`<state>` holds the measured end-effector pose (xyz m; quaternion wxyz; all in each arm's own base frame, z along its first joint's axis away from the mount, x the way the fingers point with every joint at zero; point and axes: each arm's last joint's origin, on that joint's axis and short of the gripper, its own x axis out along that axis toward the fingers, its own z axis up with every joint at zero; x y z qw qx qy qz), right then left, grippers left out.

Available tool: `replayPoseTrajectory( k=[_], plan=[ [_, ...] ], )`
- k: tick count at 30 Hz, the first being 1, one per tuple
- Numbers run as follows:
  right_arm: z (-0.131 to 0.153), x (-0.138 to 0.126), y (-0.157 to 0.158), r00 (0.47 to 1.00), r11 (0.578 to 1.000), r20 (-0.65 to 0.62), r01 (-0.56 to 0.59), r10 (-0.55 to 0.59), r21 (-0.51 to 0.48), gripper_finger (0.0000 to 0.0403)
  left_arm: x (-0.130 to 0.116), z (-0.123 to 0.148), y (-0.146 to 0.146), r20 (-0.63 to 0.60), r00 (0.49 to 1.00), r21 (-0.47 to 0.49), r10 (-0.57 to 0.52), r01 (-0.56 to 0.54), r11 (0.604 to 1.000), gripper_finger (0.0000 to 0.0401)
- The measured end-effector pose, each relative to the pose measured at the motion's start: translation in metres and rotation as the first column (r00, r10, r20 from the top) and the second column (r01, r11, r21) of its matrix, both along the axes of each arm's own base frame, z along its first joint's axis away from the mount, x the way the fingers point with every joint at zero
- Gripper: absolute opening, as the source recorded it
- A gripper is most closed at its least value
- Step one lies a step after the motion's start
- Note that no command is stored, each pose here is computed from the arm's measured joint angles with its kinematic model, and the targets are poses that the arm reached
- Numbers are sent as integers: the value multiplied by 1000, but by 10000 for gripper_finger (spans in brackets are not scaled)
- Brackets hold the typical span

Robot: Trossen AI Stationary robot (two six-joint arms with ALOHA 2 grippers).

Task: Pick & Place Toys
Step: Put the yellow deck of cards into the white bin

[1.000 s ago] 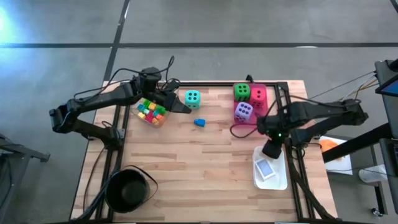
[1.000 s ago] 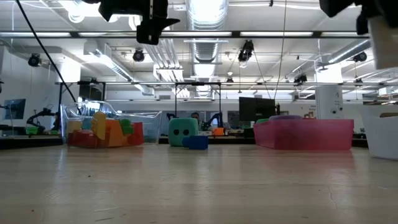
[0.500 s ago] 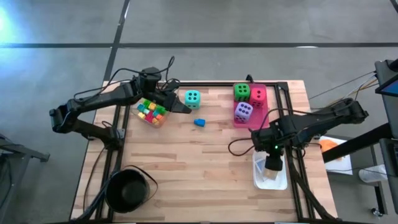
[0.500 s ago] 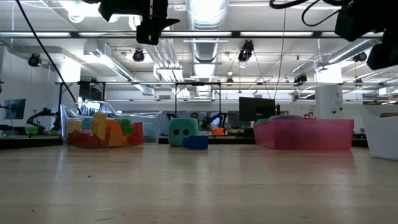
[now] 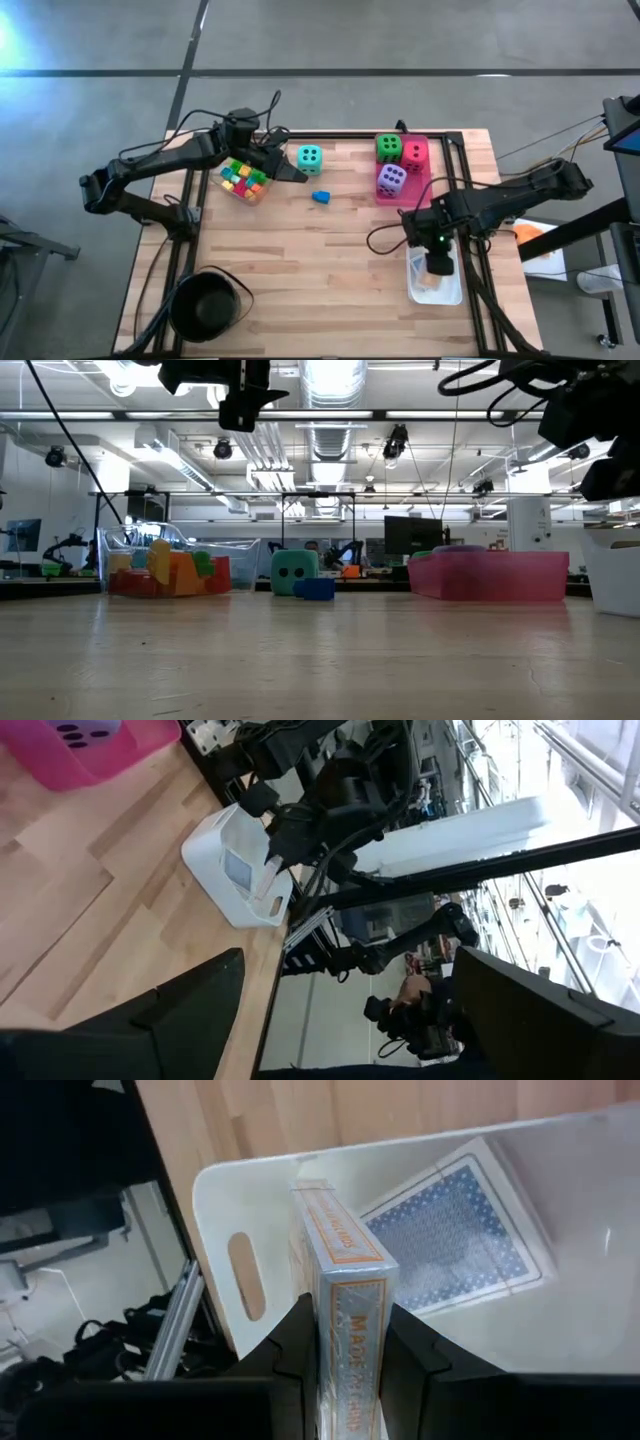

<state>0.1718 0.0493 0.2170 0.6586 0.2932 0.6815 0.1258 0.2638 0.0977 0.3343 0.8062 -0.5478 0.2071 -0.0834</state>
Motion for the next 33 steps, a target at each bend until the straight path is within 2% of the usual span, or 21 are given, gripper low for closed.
replayPoseTrajectory(
  k=[8, 15, 19, 24, 29, 33],
  plan=[
    [-5, 1, -13, 999, 1000, 41, 10, -10, 8, 59, -1, -4, -1, -47, 999, -24, -1, 0, 1000, 360],
    [-9, -5, -32, 990, 988, 103, 86, -100, 129, 59, -2, -5, -2, -50, 998, -36, -29, 27, 999, 360],
    [-6, -12, -39, 978, 965, 150, 109, -148, 239, 59, -2, -5, -3, -49, 998, -37, -32, 31, 999, 360],
    [-10, -20, -45, 973, 936, 139, 129, -183, 329, 59, -2, -5, -2, -49, 998, -38, -32, 30, 999, 360],
    [-22, -22, -47, 975, 924, 96, 155, -200, 349, 59, -2, -5, -2, -49, 998, -38, -32, 30, 999, 360],
    [-30, -21, -48, 978, 935, 79, 158, -192, 318, 59, -2, -5, -2, -49, 998, -38, -32, 30, 999, 360]
  ],
)
